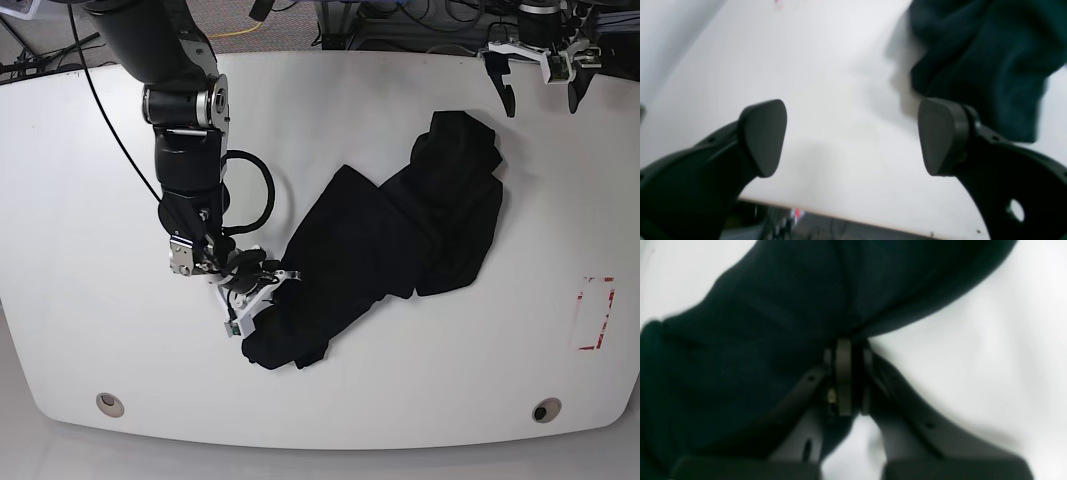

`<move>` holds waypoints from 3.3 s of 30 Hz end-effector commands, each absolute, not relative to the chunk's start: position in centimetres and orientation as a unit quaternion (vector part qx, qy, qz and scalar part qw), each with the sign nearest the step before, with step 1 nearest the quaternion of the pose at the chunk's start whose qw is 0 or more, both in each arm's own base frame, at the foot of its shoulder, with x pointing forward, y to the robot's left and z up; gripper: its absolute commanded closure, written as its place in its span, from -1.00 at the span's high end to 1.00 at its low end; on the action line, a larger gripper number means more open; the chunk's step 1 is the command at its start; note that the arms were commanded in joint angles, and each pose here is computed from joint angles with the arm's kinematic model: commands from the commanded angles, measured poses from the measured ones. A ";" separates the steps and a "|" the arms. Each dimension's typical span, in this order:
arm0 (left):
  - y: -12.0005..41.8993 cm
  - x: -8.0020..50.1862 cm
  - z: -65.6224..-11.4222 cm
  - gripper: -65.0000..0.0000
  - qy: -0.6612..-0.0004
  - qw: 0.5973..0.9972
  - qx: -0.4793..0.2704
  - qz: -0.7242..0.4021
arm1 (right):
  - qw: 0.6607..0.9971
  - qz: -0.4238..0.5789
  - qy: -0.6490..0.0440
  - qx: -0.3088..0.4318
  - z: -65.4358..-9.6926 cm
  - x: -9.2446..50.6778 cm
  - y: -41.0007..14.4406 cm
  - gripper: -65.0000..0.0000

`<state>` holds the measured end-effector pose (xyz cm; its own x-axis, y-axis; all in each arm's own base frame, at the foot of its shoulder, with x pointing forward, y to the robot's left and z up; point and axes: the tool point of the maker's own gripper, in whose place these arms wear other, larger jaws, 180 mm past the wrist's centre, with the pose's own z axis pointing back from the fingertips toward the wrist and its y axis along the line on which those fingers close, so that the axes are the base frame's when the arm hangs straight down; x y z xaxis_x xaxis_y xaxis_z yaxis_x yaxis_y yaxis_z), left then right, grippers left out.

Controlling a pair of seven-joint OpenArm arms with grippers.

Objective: Fold the T-shirt properly
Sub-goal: 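Lower the left gripper onto the shirt's opposite end and grasp it, then lift the shirt with both grippers and stretch it apart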

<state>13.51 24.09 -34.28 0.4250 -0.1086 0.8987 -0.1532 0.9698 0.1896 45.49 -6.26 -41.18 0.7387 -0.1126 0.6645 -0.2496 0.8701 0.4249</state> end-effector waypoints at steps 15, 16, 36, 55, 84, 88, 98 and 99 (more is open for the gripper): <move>26.6 22.9 -31.6 0.80 -0.520 0.842 0.045 0.139 | 0.849 0.148 -0.484 0.153 -28.3 44.4 -9.6 -1.00; 26.5 24.0 -31.2 0.80 -0.519 0.842 0.035 0.141 | 0.847 0.151 -0.487 0.150 -28.0 44.2 -9.6 -1.00; 23.4 38.1 -34.0 0.36 -0.455 0.870 -0.078 0.173 | 0.856 0.149 -0.470 0.152 -29.9 42.5 -9.6 -1.00; 20.1 42.3 -38.0 -0.26 -0.397 0.892 -0.149 0.155 | 0.862 0.146 -0.461 0.153 -30.8 41.9 -9.6 -1.00; 17.7 42.1 -40.3 -0.23 -0.384 0.901 -0.163 0.117 | 0.862 0.142 -0.462 0.153 -30.9 41.8 -9.9 -1.00; 17.7 42.1 -40.4 -0.26 -0.384 0.902 -0.160 0.116 | 0.863 0.141 -0.459 0.155 -31.3 41.4 -9.8 -1.00; 17.9 42.4 -39.8 -1.00 -0.402 0.894 -0.160 0.119 | 0.854 0.150 -0.476 0.144 -30.2 40.1 -9.9 -1.00; 18.0 42.5 -39.4 -1.00 -0.407 0.892 -0.159 0.118 | 0.855 0.150 -0.476 0.142 -30.3 39.9 -10.0 -1.00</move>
<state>41.34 17.69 -41.28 0.6741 0.3424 0.6545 -0.0987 0.9199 -0.3795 39.01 -9.92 -32.48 0.5640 0.1276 0.8158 -0.3829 0.9158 0.1215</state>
